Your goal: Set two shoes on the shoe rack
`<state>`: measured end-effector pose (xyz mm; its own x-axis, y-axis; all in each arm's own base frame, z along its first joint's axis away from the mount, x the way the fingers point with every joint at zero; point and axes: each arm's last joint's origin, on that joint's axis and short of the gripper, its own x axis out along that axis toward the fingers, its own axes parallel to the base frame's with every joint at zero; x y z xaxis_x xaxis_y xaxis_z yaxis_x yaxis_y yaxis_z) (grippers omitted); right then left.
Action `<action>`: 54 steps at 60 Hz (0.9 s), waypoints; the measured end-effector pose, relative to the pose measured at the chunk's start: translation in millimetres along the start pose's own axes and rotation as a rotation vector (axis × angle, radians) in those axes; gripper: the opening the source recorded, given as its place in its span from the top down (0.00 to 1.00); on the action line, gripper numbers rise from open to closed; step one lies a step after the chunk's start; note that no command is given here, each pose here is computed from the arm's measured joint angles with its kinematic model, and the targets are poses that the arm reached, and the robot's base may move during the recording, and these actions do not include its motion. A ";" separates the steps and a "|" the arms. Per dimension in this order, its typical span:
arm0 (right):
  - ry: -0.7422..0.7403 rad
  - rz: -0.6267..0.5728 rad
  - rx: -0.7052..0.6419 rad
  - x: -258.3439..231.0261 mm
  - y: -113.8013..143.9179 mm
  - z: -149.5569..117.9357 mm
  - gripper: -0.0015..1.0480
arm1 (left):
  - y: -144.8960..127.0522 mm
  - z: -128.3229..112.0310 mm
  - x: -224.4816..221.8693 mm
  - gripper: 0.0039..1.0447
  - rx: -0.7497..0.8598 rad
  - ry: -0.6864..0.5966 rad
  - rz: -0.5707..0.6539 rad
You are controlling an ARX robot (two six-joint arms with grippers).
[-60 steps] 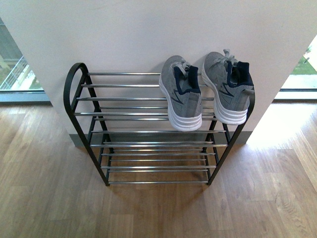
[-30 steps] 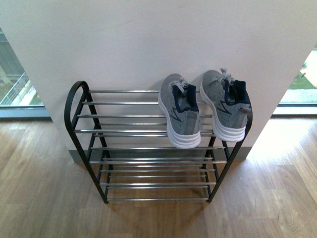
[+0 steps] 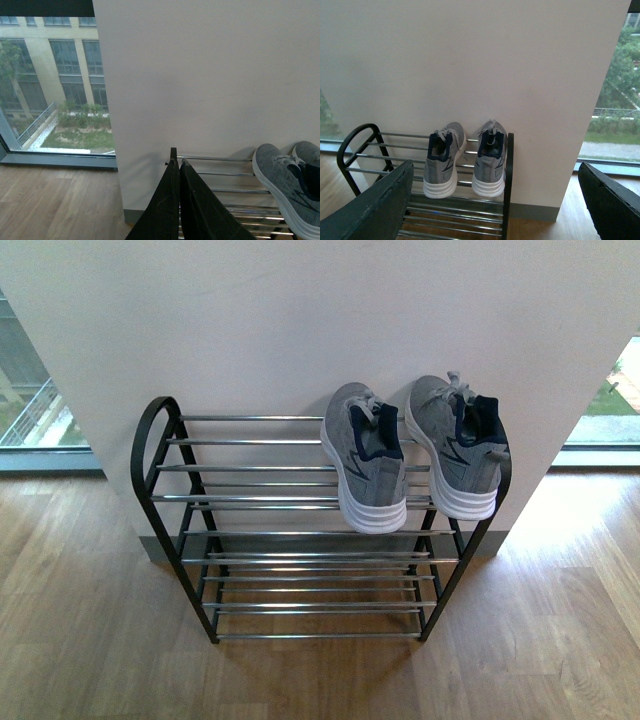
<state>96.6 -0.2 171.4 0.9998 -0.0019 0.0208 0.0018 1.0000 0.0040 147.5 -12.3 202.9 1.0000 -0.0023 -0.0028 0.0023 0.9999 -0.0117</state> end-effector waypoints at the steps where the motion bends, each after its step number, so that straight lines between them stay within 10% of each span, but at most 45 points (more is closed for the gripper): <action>1: 0.000 0.000 0.000 0.0 0.0 0.0 0.09 | 0.1 -0.4 -0.3 0.99 0.000 0.000 0.000; 54: 0.000 0.000 0.000 0.0 0.0 0.0 0.09 | 12.2 -32.0 -30.4 0.99 0.002 -0.012 -0.001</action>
<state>96.6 -0.2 171.4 0.9998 -0.0019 0.0212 0.0018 1.0000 0.0036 117.0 -0.4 170.8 1.0000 -0.0034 0.0093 0.0035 1.0000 -0.0093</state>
